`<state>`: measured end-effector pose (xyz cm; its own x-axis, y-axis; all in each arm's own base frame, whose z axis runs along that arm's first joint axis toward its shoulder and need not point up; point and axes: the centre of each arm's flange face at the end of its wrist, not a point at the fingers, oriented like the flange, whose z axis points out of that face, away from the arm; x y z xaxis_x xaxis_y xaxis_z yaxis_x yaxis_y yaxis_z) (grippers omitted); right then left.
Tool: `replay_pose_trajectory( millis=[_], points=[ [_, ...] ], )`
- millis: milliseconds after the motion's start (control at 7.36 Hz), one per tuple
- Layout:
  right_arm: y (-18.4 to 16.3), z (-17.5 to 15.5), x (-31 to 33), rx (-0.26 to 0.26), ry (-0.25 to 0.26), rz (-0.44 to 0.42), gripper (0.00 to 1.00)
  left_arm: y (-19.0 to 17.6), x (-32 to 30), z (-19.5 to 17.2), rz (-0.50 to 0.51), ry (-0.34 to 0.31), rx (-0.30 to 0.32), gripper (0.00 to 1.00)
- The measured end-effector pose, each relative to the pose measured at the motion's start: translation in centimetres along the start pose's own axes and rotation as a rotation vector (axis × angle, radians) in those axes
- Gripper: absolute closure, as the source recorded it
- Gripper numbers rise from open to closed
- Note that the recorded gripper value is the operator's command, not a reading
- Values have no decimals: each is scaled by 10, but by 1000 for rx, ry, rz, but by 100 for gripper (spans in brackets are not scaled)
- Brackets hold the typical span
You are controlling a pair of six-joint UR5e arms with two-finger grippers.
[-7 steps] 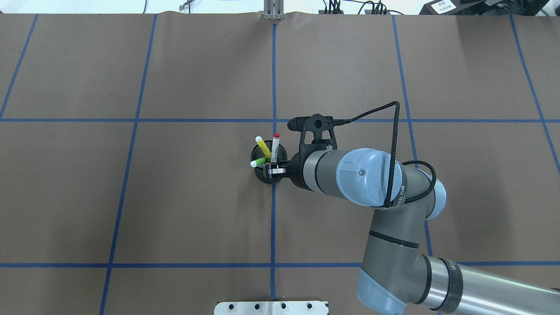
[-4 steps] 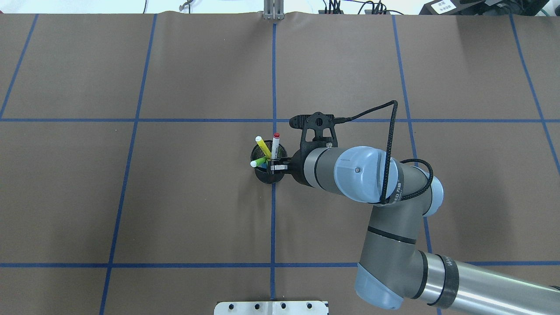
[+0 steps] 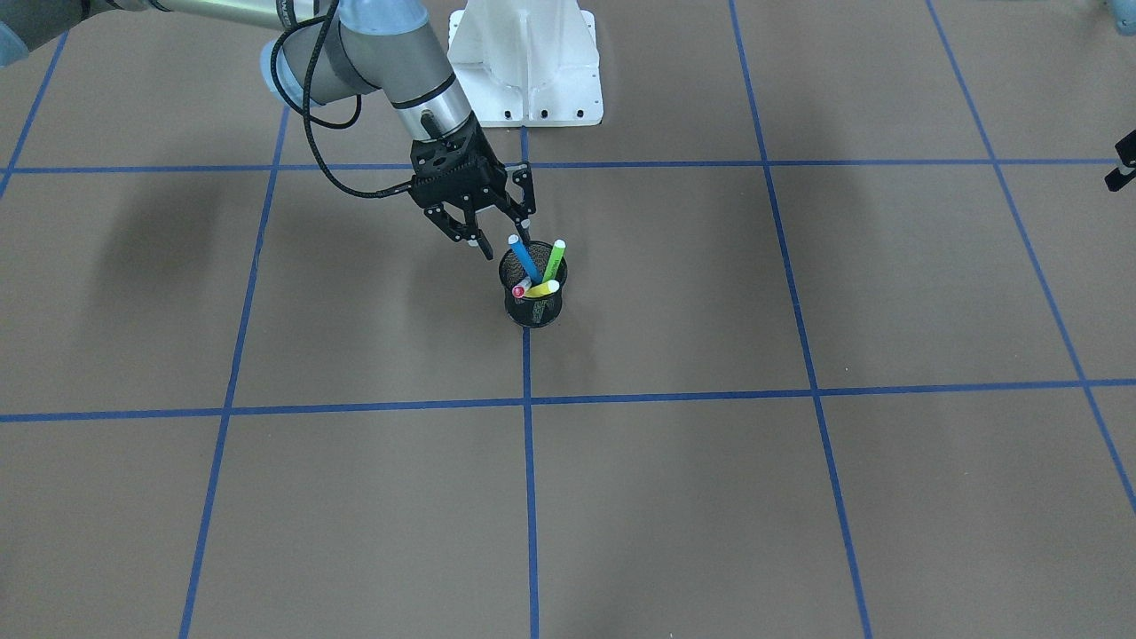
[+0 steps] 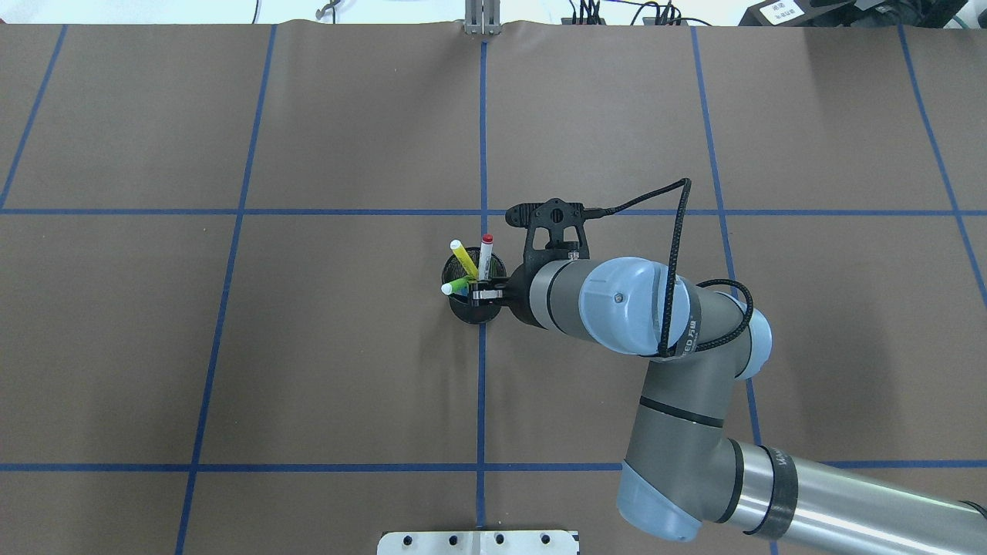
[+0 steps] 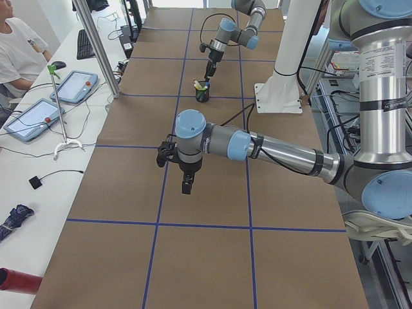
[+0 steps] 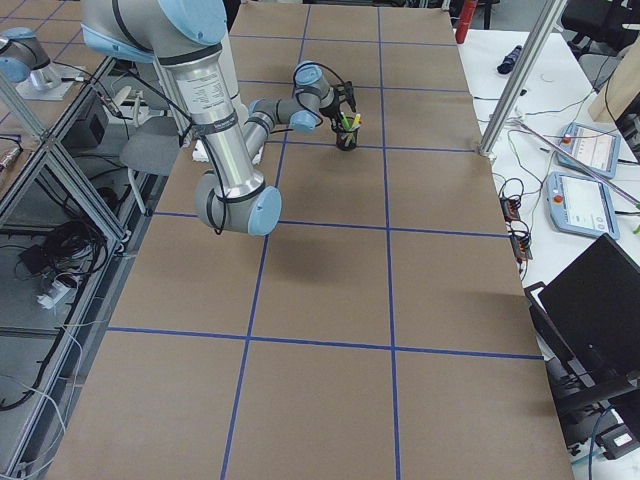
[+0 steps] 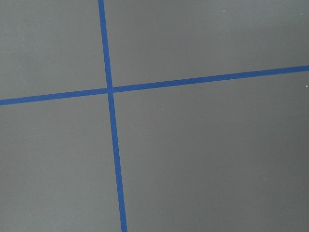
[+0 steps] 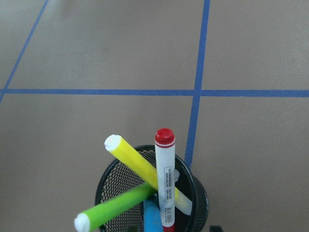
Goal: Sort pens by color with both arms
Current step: 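Lower the right gripper and grasp the blue marker in the cup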
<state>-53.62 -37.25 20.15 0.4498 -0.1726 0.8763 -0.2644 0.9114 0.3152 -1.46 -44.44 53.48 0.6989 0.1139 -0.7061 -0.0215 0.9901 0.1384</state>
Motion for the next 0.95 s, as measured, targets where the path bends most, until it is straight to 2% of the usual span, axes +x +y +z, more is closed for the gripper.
replay_pose_trajectory(
  millis=[272, 408, 543, 679, 951],
  points=[
    [2, 3, -3, -5, -1, 0, 49, 0, 0, 0, -1, 0, -1, 0],
    [3, 3, -3, -7, 0, -1, 57, 0, 0, 0, -1, 0, -1, 1],
    [4, 3, -3, -8, -1, -1, 76, 0, 0, 0, -1, 0, -1, 1],
    [4, 3, -4, -8, -2, -1, 99, 0, 0, 0, -1, 0, -1, 1],
    [4, 2, -5, -12, -6, -1, 100, 0, 0, 0, -1, 0, -1, 0]
  ],
)
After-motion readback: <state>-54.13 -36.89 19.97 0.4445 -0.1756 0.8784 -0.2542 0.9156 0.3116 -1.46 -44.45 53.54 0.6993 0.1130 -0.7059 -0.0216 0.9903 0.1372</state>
